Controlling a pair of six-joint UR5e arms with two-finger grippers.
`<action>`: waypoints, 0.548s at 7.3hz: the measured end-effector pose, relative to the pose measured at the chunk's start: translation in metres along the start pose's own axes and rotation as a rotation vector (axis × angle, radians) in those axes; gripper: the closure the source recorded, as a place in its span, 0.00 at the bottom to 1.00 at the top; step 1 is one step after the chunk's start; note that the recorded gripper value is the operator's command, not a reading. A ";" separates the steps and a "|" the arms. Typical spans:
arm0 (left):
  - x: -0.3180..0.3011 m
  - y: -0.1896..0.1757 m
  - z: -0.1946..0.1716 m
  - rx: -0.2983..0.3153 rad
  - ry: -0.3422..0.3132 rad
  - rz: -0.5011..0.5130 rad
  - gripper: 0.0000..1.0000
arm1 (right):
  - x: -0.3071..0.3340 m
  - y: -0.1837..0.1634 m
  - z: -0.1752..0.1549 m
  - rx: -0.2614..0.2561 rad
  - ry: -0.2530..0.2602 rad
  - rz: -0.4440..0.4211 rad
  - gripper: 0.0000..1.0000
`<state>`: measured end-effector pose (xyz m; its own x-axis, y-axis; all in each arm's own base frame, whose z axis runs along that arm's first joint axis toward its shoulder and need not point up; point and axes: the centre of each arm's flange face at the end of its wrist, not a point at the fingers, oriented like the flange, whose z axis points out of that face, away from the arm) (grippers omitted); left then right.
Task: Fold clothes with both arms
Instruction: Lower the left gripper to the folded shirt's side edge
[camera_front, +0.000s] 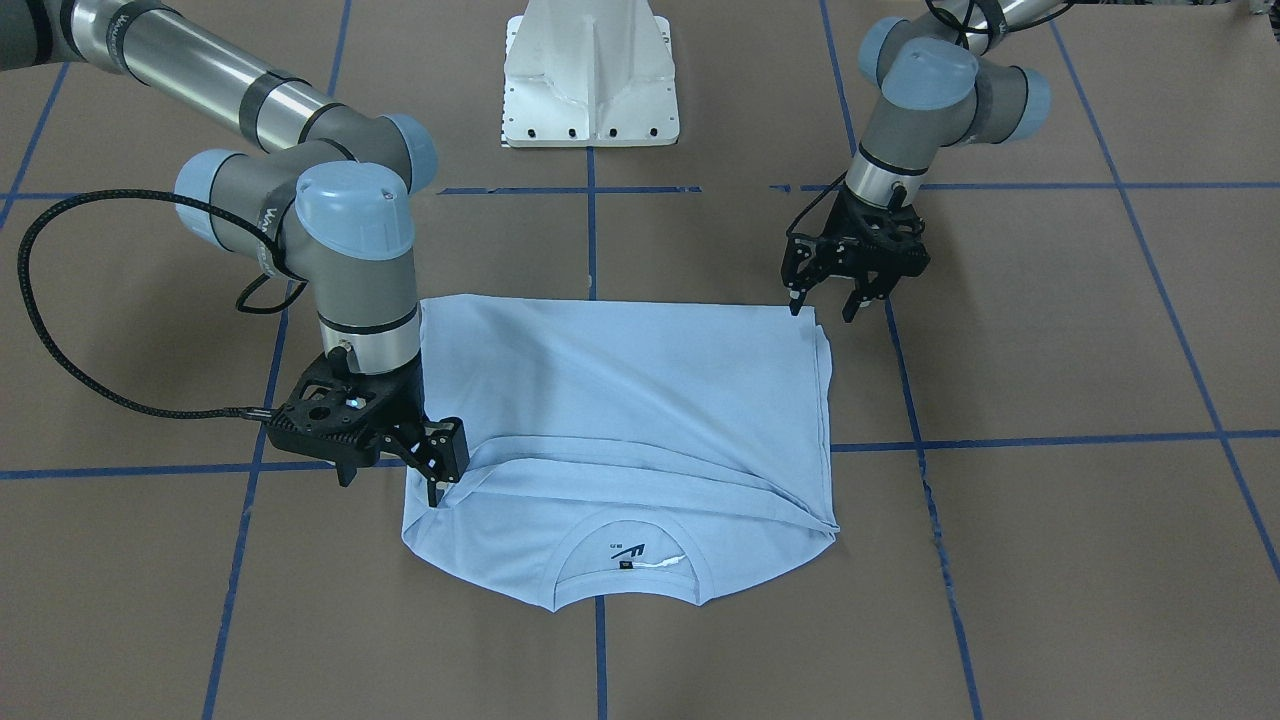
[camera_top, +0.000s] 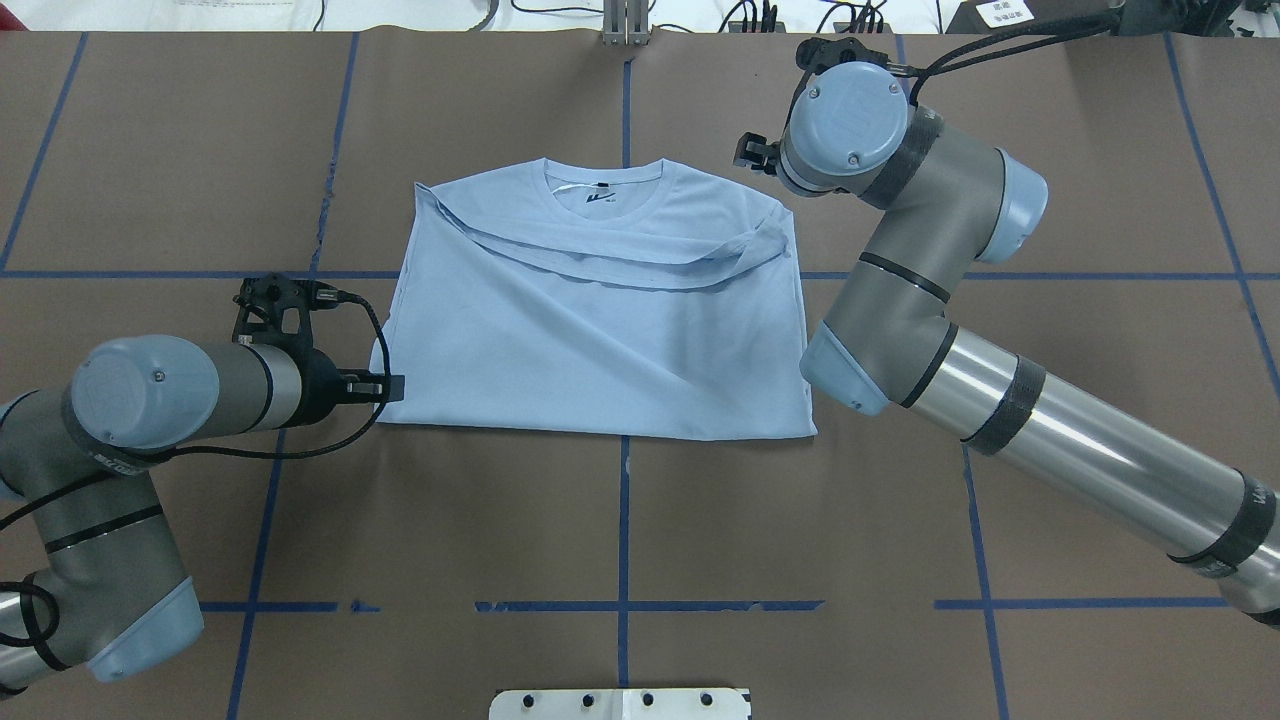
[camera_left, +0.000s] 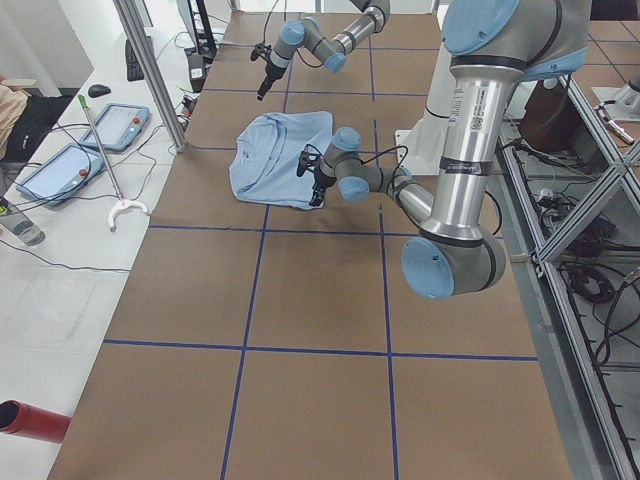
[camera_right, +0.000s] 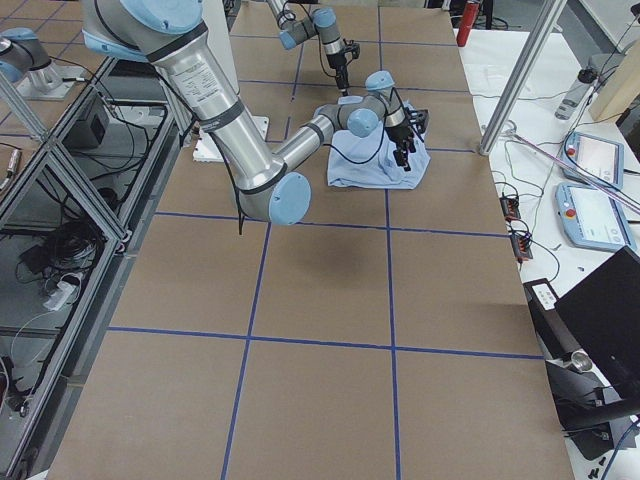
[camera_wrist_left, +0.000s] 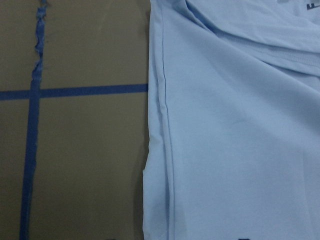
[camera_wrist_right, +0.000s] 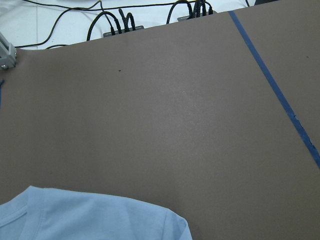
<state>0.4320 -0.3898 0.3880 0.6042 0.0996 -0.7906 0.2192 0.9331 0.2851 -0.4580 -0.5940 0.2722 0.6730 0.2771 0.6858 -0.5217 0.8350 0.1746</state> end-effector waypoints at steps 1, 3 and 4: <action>0.001 0.004 0.003 -0.004 -0.003 -0.003 0.51 | 0.000 0.000 0.000 0.000 0.000 0.000 0.00; 0.002 0.013 0.014 -0.021 -0.013 0.002 0.53 | 0.001 0.000 0.000 0.000 0.001 0.000 0.00; 0.004 0.018 0.019 -0.030 -0.015 0.007 0.55 | 0.001 0.000 0.001 0.000 0.002 0.000 0.00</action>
<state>0.4525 -0.3795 0.4003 0.6171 0.1009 -0.7804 0.1919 0.9425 0.2737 -0.4579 -0.5938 0.2738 0.6741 0.2779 0.6844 -0.5216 0.8352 0.1746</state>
